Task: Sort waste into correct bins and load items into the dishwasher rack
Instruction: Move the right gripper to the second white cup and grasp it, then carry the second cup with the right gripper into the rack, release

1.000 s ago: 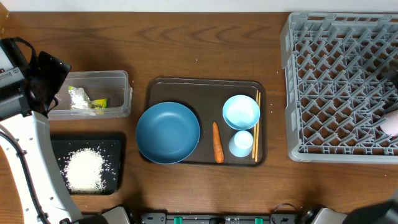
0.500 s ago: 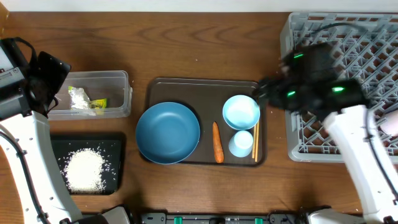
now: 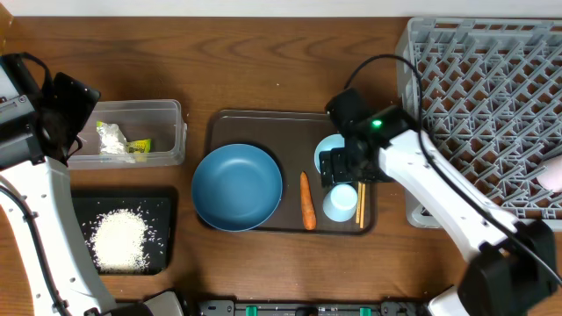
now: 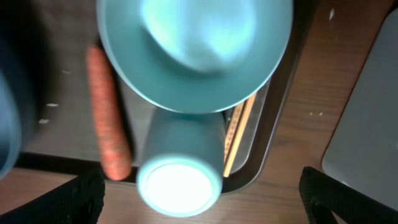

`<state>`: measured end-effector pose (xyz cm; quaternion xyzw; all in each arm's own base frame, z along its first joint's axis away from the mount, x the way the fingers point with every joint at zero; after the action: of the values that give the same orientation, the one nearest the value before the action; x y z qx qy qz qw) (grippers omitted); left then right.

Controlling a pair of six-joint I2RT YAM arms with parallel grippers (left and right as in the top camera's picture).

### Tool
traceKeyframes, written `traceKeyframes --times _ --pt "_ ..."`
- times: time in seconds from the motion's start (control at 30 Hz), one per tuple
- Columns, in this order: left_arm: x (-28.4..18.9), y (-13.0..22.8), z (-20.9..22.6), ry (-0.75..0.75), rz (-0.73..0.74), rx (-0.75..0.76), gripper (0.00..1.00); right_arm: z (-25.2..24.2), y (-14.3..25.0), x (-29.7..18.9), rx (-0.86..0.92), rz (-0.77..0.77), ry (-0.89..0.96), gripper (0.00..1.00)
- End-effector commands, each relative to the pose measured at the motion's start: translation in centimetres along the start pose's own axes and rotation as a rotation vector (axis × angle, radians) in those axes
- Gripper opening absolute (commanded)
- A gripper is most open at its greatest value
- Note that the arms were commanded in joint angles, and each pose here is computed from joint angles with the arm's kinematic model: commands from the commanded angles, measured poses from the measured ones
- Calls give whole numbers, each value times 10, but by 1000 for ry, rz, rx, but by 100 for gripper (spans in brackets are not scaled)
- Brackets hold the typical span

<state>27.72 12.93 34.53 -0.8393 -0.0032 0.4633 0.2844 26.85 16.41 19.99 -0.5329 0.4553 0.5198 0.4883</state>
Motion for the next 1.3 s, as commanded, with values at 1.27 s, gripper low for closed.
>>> traceKeyframes --times 1.27 --pt "1 0 1 -12 -6 -10 98 -41 -24 -60 54 -30 -98 61"
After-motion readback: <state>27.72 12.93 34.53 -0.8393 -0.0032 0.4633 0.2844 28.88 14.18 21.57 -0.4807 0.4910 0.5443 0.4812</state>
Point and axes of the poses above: each gripper's point midway between its finger pads, its own x axis out along the fingers, its own z axis along the line the jaws close on, y = z × x, the point moved 10 cm from there along -x, back along the fingers, and after that the axes turned 2 degrees about -x, right-handed, at the moved point
